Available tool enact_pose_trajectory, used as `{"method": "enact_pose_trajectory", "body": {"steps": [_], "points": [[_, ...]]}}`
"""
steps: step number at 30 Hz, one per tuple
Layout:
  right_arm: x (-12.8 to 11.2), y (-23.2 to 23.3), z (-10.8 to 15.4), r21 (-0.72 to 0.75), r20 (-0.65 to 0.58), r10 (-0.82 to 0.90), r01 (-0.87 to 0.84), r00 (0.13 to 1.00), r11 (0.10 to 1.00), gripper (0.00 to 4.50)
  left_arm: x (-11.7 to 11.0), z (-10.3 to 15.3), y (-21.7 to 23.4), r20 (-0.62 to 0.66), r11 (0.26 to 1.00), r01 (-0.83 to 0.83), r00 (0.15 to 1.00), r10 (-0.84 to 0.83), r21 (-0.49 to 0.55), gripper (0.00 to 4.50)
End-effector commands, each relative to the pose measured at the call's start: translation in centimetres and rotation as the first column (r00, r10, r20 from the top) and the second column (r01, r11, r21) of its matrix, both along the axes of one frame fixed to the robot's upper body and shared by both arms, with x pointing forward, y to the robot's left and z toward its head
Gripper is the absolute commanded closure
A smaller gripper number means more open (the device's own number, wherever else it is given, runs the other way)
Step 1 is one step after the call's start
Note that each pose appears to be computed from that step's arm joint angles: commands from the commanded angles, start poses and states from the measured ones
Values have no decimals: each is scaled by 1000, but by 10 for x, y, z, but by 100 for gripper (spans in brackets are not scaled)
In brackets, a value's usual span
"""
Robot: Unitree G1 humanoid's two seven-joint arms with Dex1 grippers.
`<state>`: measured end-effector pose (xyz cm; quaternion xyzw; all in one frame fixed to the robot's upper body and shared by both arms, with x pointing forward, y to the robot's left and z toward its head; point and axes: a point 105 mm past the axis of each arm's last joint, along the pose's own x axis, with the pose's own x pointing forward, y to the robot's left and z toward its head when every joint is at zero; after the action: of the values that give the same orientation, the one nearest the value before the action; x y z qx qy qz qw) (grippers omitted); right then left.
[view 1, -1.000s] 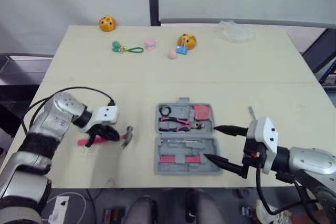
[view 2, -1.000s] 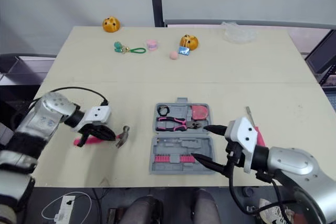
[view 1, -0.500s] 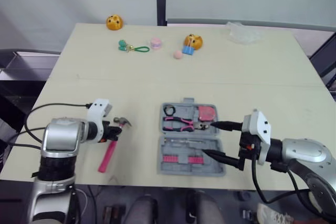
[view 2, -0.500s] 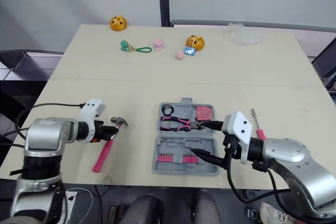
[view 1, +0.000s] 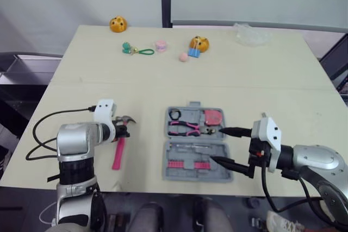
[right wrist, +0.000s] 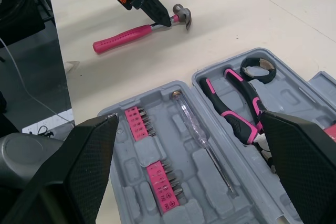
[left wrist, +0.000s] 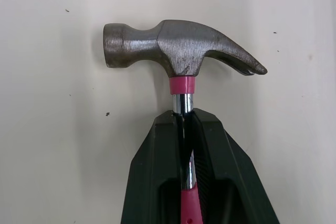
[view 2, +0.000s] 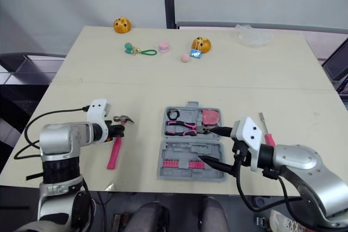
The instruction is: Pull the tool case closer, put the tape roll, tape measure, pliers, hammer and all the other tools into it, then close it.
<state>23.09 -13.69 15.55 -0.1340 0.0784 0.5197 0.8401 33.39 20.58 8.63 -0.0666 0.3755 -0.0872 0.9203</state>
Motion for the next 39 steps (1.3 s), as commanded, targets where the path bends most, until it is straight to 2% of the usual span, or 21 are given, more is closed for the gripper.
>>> {"method": "enact_pose_trajectory", "body": {"steps": [1,3,5,7,8,11,14,17,21,26,31,39], "points": [[-3,-1,11,-5,46,20,-20,999,1000,0,-5,2,9,33,1000,-10,999,10,-2,325],[-3,-1,11,-3,44,22,-22,999,1000,0,-10,13,11,86,999,-6,996,10,-40,233],[-3,-1,11,-2,41,26,-26,999,1000,0,-17,22,14,150,999,24,989,-19,-37,132],[-3,-1,11,-1,36,33,-33,999,999,0,-33,28,19,240,995,91,966,-100,46,26],[-2,-1,10,0,33,36,-36,999,999,0,-41,29,22,266,990,114,955,-133,86,5],[-1,-1,9,5,27,43,-43,999,999,0,-60,24,35,326,988,85,937,-124,132,5],[1,0,8,8,24,48,-48,999,999,0,-71,19,31,412,991,70,904,-112,116,5],[1,1,9,10,23,55,-56,998,998,0,-80,2,25,400,977,114,899,-180,182,5],[1,2,9,9,24,59,-59,998,998,0,-64,1,23,432,990,22,898,-81,138,5],[0,2,9,10,27,53,-53,998,999,0,-43,0,17,419,987,-65,908,-3,147,5],[-1,4,8,14,33,38,-39,999,999,0,-29,-16,14,363,977,-82,932,5,196,5],[-1,-2,12,-2,38,25,-25,999,1000,0,-17,-20,6,357,981,-72,934,2,182,5]]}}
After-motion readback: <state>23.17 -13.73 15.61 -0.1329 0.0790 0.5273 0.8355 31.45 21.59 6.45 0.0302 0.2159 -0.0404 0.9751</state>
